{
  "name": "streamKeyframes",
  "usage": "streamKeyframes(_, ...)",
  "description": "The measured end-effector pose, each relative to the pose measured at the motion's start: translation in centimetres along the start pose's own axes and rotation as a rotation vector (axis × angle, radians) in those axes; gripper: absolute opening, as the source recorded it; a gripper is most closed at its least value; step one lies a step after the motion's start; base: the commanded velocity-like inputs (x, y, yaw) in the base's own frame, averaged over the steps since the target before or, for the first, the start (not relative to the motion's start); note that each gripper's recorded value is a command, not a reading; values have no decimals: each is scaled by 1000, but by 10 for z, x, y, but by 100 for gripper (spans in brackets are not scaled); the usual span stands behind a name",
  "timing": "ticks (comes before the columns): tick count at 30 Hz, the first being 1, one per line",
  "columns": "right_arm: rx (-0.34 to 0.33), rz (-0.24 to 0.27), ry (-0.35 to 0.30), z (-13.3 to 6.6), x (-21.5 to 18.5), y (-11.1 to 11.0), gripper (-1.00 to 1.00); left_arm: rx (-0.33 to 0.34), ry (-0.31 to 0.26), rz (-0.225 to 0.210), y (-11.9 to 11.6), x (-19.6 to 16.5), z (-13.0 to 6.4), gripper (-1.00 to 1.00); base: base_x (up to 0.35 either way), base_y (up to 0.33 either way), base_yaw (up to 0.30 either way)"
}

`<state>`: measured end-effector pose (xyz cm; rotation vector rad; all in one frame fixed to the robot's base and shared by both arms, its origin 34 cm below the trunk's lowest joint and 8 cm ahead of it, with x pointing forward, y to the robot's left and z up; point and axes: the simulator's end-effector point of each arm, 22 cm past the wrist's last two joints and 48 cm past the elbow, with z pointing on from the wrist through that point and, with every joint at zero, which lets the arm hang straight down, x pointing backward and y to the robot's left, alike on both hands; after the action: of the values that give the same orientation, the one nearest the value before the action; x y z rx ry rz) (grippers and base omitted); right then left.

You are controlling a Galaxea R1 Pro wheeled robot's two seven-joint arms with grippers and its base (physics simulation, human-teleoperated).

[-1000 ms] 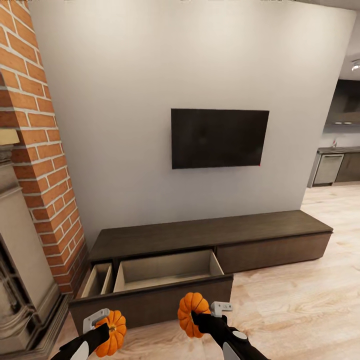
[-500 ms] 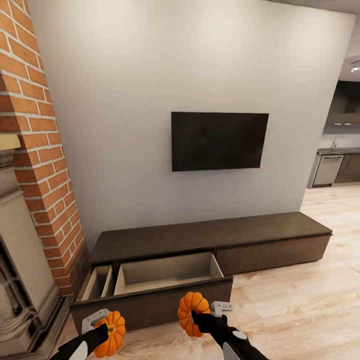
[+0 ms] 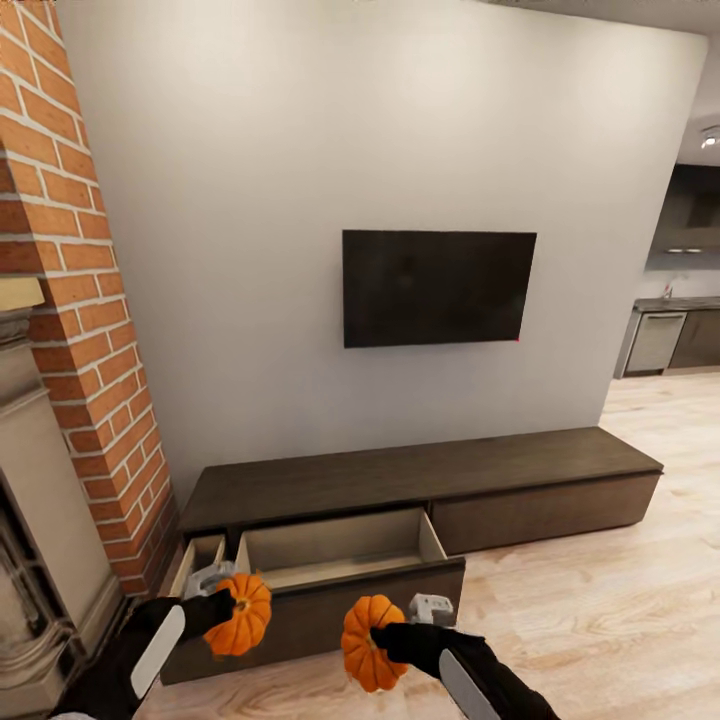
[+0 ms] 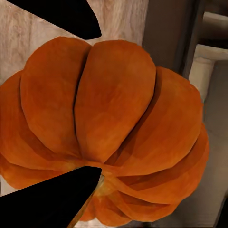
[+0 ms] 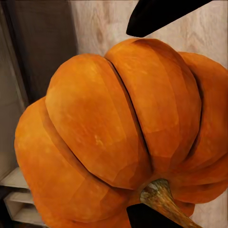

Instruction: Place each of the two pumpkins and all three candles from the living room inside a cabinet in the living room (use any cabinet), then make sure every cabinet is closed, and position the cauldron so it is next to a table in the living room.

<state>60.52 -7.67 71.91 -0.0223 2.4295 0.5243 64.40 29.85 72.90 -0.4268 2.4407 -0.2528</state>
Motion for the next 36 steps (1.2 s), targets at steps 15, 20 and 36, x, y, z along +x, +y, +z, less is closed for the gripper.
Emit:
streamKeyframes(15, -30, 111, -161, -52, -163, 4, -100, 1, -52, 46, -30, -76, -50, -100, 0, 0, 0)
streamKeyframes(20, -51, 108, -194, -60, -182, 16, -100, 0, -50, 41, -31, -79, -56, -100, 0, 0, 0)
streamKeyframes(36, -84, 64, -266, -94, -222, 45, -100, 9, -48, 32, -41, -88, -73, -100, 0, 0, 55)
